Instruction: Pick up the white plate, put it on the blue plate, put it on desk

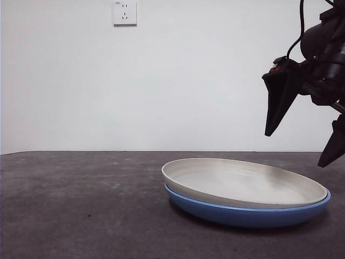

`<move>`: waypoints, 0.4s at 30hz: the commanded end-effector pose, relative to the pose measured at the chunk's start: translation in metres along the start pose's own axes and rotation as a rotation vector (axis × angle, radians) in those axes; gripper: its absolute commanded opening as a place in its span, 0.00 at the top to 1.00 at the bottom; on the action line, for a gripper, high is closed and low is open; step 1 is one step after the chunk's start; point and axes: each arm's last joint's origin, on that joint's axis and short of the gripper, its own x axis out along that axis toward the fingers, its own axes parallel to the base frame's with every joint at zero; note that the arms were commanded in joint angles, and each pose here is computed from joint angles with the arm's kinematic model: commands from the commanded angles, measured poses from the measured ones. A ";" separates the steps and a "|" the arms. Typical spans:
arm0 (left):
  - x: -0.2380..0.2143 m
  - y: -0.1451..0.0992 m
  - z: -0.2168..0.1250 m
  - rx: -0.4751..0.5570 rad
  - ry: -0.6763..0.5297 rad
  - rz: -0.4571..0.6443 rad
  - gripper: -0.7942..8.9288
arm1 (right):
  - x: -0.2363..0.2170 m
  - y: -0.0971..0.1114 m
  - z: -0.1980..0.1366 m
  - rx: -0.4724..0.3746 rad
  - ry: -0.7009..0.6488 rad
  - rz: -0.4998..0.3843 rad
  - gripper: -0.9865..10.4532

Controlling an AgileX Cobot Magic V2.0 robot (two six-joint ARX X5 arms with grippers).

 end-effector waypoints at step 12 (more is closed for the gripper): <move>-0.001 0.000 0.003 0.003 -0.015 -0.001 0.30 | 0.038 -0.023 -0.002 0.035 0.104 0.081 0.50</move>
